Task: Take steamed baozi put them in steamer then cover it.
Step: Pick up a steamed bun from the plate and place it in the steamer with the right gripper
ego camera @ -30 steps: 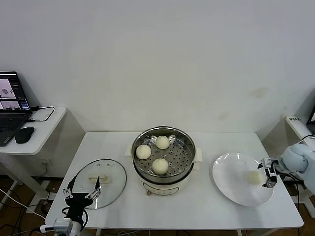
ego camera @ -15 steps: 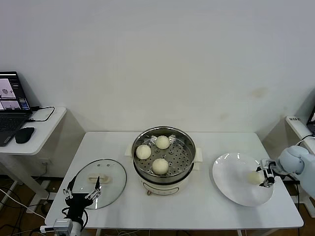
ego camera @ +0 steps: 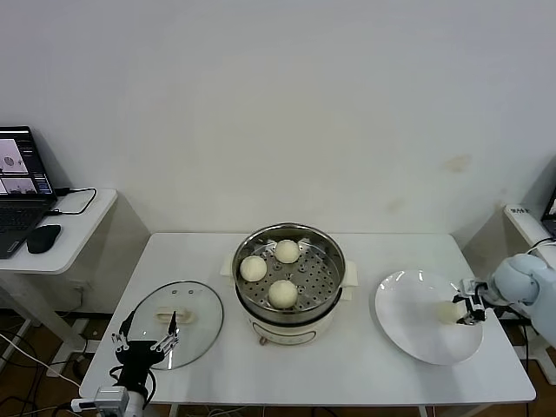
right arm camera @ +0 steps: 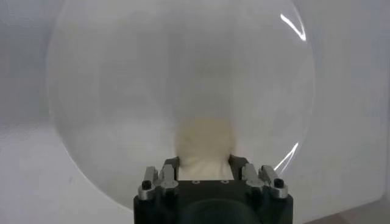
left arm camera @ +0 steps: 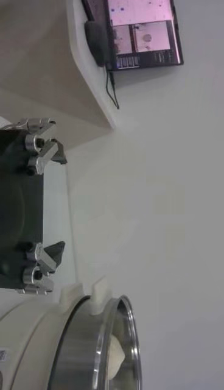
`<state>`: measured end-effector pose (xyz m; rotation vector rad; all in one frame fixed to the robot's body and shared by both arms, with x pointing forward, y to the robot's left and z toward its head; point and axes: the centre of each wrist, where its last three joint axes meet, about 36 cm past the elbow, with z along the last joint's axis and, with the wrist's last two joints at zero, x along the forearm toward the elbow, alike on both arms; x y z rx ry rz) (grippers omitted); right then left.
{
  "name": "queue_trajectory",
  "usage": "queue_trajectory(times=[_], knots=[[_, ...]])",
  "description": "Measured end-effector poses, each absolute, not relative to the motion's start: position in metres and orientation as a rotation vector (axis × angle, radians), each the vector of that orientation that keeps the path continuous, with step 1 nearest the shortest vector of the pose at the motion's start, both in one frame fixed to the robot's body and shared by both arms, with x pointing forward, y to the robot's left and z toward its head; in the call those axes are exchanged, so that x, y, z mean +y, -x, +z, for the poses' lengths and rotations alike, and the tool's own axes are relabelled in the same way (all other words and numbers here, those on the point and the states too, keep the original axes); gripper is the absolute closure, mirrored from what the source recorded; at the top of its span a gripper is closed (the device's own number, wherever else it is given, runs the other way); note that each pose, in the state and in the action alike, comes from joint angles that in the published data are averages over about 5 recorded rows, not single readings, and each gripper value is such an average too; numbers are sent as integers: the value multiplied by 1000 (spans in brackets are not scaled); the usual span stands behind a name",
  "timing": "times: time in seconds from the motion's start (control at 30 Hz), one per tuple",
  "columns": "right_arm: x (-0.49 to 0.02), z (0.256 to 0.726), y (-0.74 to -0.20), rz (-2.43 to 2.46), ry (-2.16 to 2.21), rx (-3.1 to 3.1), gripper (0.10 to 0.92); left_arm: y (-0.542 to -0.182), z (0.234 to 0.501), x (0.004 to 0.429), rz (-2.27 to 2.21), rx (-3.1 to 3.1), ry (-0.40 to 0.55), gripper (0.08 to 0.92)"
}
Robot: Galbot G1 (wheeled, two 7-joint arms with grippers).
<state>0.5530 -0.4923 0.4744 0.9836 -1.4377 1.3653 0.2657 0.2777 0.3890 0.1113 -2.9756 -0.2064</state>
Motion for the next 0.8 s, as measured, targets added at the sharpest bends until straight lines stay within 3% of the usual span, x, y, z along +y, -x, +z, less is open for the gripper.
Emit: queue_trajectory(times=[0.4,0.8], knots=[[-470,569,-566,1406,-990,-1575,496,-270,391,274,-200,-2989,-97,177],[-384,677,-572,1455,-1111,-1785,481,-272,396,273,-201,-3003,-88,177]])
